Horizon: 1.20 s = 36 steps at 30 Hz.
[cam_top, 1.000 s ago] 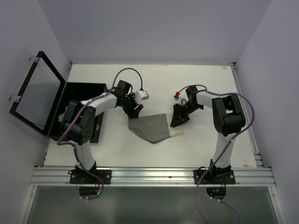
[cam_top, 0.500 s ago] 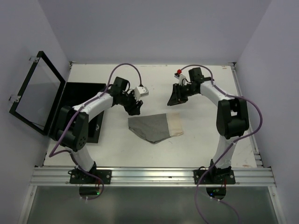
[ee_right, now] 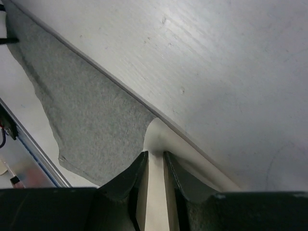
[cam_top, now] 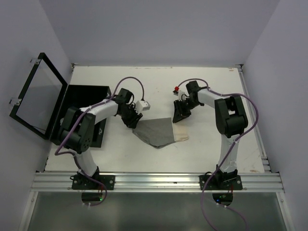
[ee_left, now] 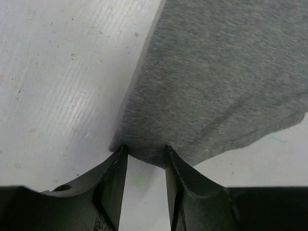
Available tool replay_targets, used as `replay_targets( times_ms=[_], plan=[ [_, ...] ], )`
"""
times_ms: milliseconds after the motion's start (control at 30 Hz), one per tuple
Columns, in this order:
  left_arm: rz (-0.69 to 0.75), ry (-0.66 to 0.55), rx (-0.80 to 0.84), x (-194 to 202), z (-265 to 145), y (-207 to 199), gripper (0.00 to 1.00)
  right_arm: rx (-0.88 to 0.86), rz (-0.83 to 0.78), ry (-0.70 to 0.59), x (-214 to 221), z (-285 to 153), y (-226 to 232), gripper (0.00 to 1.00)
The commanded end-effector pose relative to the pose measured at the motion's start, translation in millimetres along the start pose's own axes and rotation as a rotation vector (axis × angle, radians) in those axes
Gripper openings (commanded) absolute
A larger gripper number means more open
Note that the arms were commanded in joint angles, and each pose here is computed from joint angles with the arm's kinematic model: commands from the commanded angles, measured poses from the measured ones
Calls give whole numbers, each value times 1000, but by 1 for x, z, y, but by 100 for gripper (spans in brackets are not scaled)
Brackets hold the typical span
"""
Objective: Roll the underwear
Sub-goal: Fold the underwear
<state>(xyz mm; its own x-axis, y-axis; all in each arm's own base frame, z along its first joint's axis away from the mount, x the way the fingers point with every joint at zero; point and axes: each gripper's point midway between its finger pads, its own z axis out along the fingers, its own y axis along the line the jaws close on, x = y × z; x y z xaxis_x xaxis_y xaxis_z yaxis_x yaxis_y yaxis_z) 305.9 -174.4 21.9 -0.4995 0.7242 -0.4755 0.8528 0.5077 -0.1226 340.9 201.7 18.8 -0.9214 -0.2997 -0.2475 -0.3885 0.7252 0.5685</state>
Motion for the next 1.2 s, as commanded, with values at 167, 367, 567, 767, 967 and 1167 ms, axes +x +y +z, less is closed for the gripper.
replay_targets(
  times_ms=[167,367,567,767,967,1167],
  plan=[
    [55,-56,-75,-45,29,56,38,138,101,-72,1,-12,-55,24],
    [92,-154,-103,-91,21,75,46,97,94,-154,-35,-36,-54,26],
    [263,-410,-150,-132,-55,47,69,-44,-73,-213,-56,-84,1,32],
    [488,-407,-161,-122,-74,-1,71,-193,-67,-124,-21,-82,46,28],
    [646,-344,-106,-111,-20,-67,68,-183,-30,21,25,-39,38,23],
    [729,-336,-47,-113,15,-115,66,-175,69,128,52,-8,13,22]
  ],
)
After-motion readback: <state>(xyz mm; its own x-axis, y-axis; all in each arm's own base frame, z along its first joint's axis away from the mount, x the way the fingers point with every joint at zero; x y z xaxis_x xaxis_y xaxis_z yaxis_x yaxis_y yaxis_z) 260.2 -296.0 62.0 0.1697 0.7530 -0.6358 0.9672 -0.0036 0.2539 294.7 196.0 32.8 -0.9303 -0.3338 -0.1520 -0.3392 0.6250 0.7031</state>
